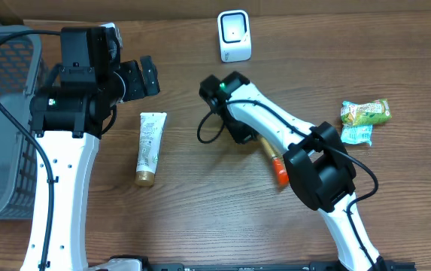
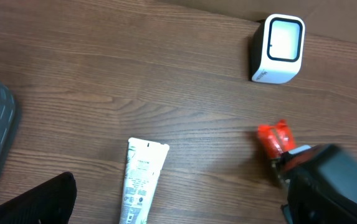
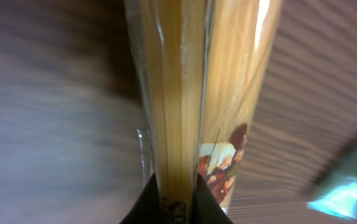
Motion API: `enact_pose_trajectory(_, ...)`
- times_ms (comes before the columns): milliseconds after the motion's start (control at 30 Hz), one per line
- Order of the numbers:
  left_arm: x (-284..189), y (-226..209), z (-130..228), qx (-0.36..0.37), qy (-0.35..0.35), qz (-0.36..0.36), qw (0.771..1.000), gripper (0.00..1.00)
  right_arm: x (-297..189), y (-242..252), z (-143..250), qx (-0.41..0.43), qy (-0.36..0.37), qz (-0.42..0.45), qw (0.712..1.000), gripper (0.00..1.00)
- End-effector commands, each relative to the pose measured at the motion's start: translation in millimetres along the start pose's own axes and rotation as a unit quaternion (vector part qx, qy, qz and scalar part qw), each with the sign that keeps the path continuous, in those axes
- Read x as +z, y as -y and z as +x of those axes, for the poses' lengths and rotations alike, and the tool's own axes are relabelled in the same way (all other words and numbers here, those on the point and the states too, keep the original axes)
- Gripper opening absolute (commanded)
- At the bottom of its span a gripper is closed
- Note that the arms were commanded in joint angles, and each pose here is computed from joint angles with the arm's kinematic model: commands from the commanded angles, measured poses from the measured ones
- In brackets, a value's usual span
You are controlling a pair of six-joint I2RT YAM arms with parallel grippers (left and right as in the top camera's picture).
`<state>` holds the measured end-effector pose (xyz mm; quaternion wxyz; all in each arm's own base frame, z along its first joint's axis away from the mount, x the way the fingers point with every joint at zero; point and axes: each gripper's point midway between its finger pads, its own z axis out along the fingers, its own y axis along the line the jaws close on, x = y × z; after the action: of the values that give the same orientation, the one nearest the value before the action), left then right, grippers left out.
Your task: Scan the item barcode
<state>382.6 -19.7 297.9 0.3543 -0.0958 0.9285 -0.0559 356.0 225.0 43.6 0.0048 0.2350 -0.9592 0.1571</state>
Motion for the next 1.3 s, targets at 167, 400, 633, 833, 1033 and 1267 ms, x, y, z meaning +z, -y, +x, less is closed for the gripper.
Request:
enact_pose_trajectory(167, -2.2, -0.5, -3.3, -0.005, 0.006, -0.004, 1.0, 1.0, -128.6, -78.0, 7.0, -0.108, 0.077, -0.465, 0.875, 0.04)
enact_pose_trajectory(400, -2.2, -0.5, -3.2, -0.005, 0.006, -0.004, 1.0, 1.0, -114.0, -58.2, 10.4, -0.083, 0.088, -0.612, 0.781, 0.04)
enact_pose_trajectory(633, -2.2, -0.5, -3.3, -0.005, 0.006, -0.004, 1.0, 1.0, -12.7, -33.4, 13.7, 0.042, 0.039, -0.563, 0.825, 0.08)
enact_pose_trajectory(833, -2.2, -0.5, -3.2, -0.005, 0.006, -0.004, 1.0, 1.0, 4.1, 11.5, 2.3, 0.097, 0.054, -0.52, 0.847, 0.63)
enact_pose_trajectory(1033, -2.2, -0.5, -3.2, -0.005, 0.006, -0.004, 1.0, 0.99, -29.1, 57.7, -14.6, 0.122, 0.111, -0.514, 0.842, 0.78)
enact_pose_trajectory(1267, -2.2, -0.5, -3.3, -0.005, 0.006, -0.004, 1.0, 1.0, -65.2, 55.4, -7.6, 0.089, 0.14, -0.456, 0.874, 1.0)
